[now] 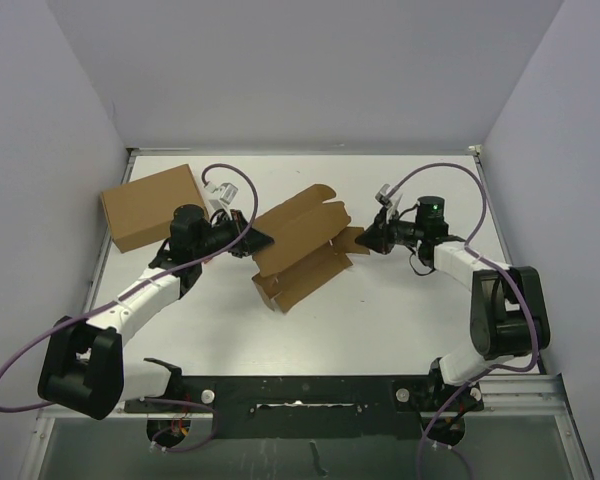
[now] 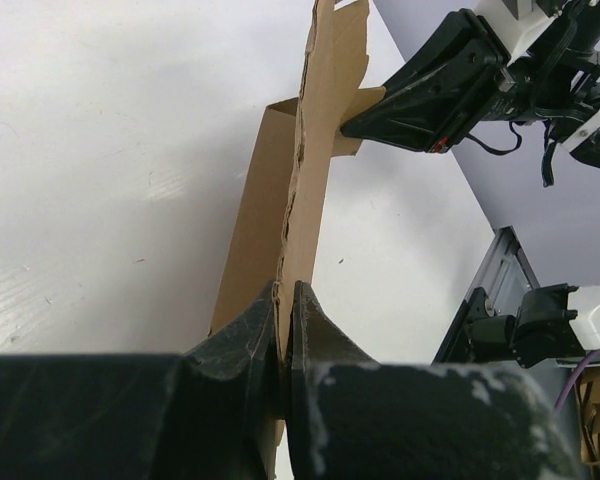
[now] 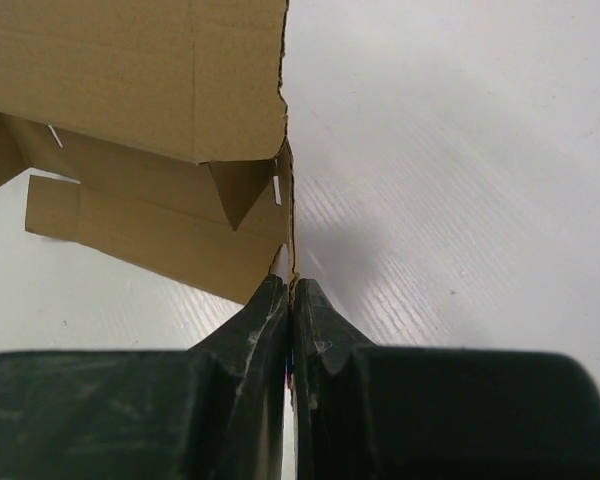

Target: Fold the paper box

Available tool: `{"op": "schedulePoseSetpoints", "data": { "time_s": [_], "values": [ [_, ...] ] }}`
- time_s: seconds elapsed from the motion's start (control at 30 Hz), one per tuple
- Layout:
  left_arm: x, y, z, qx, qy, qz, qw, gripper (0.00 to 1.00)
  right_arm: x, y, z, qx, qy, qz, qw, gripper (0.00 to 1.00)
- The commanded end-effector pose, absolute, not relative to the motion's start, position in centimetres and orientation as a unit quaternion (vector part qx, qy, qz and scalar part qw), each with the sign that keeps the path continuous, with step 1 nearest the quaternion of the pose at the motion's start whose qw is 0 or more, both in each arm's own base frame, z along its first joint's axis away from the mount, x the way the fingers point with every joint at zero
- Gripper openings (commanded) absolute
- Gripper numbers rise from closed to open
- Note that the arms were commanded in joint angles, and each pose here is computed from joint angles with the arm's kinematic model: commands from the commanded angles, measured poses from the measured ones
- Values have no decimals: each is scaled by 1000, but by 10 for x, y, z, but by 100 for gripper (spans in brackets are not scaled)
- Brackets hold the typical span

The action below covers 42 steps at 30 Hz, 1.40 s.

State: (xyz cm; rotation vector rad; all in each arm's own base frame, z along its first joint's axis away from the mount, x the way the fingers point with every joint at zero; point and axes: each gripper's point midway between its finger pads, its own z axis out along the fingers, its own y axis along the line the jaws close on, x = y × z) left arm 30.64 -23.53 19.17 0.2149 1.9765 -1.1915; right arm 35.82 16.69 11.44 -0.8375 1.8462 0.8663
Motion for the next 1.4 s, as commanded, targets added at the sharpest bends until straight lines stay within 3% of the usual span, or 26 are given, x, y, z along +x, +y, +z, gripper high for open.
{"op": "schedulePoseSetpoints", "data": {
  "time_s": [0.0, 0.57, 1.23, 1.37],
  "values": [
    [312, -237, 197, 100, 777, -469, 408, 0, 360, 173, 128, -384, 714, 363, 460, 0],
    [282, -254, 193, 203, 755, -476, 403, 0, 316, 167, 113, -487, 683, 382, 389, 4],
    [275, -269, 185, 236, 758, -464, 394, 0, 322, 147, 112, -473, 721, 345, 370, 38],
    [275, -270, 186, 237, 758, -462, 395, 0, 326, 141, 116, -464, 732, 340, 366, 40]
  ]
}}
